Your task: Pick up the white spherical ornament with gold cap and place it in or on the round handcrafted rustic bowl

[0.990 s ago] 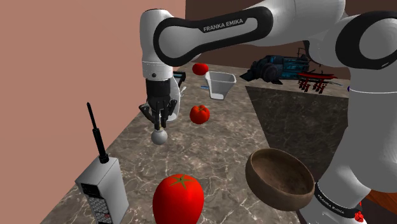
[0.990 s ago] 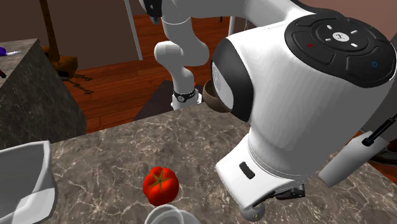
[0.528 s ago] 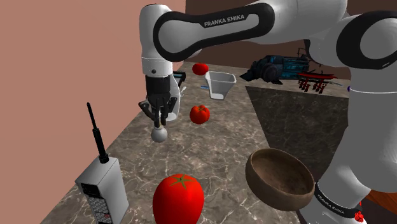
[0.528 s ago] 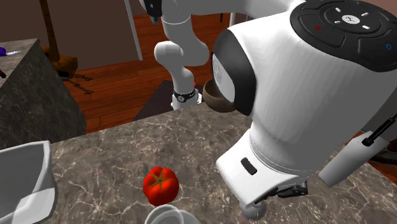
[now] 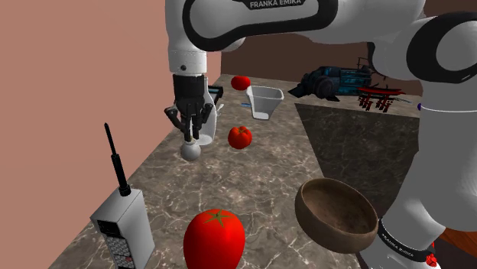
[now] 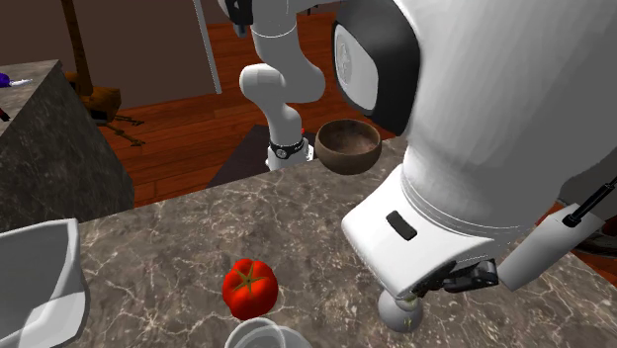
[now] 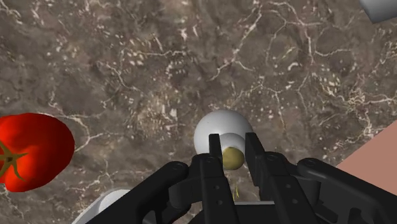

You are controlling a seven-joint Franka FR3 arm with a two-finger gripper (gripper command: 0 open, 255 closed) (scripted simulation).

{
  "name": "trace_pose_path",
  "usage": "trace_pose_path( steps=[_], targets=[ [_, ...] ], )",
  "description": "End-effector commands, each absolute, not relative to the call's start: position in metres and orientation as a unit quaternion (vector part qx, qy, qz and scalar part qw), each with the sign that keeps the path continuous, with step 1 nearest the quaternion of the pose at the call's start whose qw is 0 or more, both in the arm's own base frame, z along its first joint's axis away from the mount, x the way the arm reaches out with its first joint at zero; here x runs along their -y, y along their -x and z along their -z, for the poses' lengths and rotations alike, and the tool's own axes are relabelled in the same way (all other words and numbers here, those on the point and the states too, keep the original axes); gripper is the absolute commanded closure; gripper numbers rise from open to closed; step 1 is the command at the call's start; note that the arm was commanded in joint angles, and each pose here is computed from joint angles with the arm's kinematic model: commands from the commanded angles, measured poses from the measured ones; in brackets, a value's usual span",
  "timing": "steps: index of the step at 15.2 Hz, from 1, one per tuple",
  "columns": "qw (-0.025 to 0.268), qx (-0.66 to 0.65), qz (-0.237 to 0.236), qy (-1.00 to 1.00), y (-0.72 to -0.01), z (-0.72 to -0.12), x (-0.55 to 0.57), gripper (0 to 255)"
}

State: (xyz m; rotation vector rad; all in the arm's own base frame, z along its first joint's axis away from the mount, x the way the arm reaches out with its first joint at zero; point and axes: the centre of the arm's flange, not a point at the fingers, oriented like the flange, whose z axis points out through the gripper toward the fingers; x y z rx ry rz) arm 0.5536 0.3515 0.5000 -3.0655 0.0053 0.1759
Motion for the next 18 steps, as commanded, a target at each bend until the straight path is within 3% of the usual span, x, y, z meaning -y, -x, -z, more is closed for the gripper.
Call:
trace_pose_path(
  steps=[1,18],
  targets=[
    [0.036,-0.002,-0.057,0.998,-0.554,-0.512,-0.35,255],
    [0.036,-0.002,-0.057,0.998,-0.554,-0.601,-0.35,255]
  ],
)
